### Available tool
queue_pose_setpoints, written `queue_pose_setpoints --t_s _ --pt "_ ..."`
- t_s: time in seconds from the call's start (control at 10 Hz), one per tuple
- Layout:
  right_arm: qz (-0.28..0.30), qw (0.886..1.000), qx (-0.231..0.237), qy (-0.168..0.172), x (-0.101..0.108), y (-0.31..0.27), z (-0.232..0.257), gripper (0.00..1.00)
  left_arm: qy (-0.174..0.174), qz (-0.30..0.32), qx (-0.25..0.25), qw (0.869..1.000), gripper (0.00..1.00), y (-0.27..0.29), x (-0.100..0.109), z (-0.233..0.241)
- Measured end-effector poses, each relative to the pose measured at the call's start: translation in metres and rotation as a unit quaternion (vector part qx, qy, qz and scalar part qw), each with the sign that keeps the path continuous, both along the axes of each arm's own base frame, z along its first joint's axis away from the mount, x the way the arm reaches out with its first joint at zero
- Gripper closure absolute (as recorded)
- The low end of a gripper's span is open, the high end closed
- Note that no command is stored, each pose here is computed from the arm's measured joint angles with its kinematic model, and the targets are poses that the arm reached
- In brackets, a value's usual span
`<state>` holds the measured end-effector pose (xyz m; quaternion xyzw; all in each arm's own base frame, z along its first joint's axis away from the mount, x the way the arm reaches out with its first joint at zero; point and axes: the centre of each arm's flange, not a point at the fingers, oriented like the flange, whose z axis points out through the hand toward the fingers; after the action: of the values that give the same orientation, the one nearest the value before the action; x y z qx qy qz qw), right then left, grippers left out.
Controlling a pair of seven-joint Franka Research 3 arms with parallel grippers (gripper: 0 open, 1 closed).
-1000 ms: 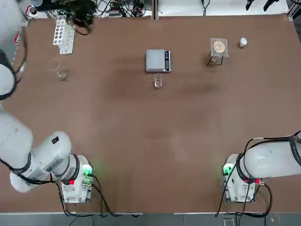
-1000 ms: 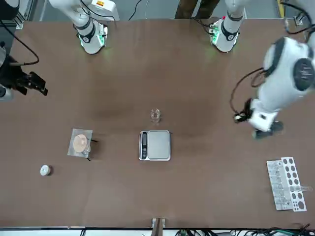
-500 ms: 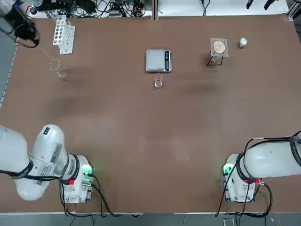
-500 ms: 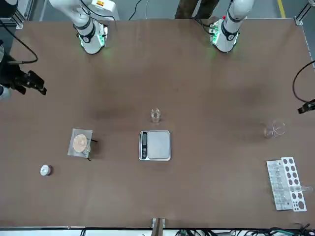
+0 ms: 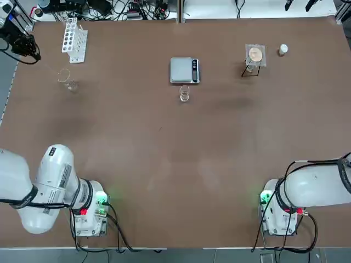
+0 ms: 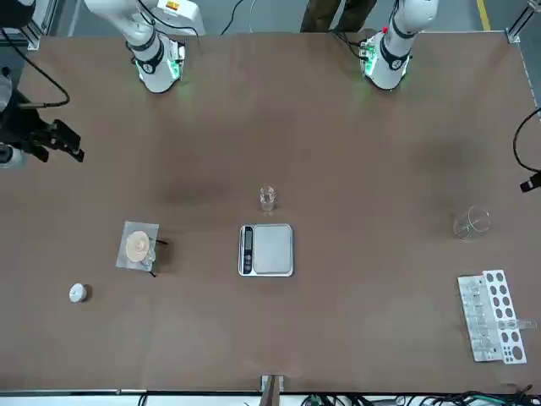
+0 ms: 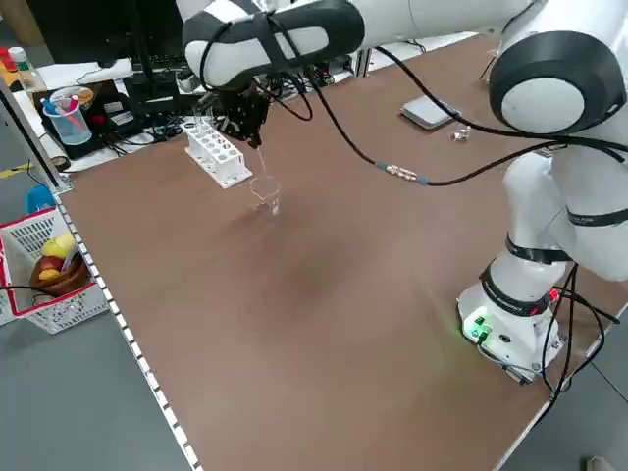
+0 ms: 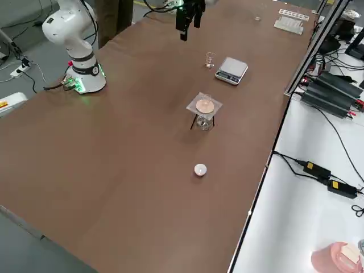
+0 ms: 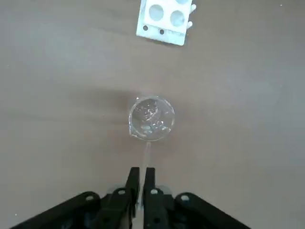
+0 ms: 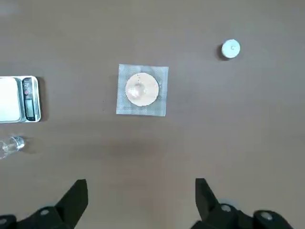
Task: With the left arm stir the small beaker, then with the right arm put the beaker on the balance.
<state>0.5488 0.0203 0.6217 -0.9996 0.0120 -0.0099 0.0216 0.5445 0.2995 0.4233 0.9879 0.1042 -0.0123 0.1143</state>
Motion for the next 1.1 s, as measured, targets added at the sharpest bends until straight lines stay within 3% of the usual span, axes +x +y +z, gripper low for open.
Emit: queue_pose_setpoints --t_s 0.5,0.9,1.1 --pt "0.022 1.0 0.018 -0.006 -0.001 0.022 0.006 0.0 -0.006 -0.006 -0.026 1.0 0.93 0.011 0.004 -0.049" --pt "0.079 0.996 0.045 -0.012 -0.003 0.04 0.013 0.0 -0.015 -0.004 -0.055 0.998 0.93 0.012 0.01 -0.081" --pt "0.143 0.989 0.045 -0.009 -0.007 0.068 0.009 0.0 -0.013 -0.009 -0.057 0.998 0.93 0.014 0.01 -0.094"
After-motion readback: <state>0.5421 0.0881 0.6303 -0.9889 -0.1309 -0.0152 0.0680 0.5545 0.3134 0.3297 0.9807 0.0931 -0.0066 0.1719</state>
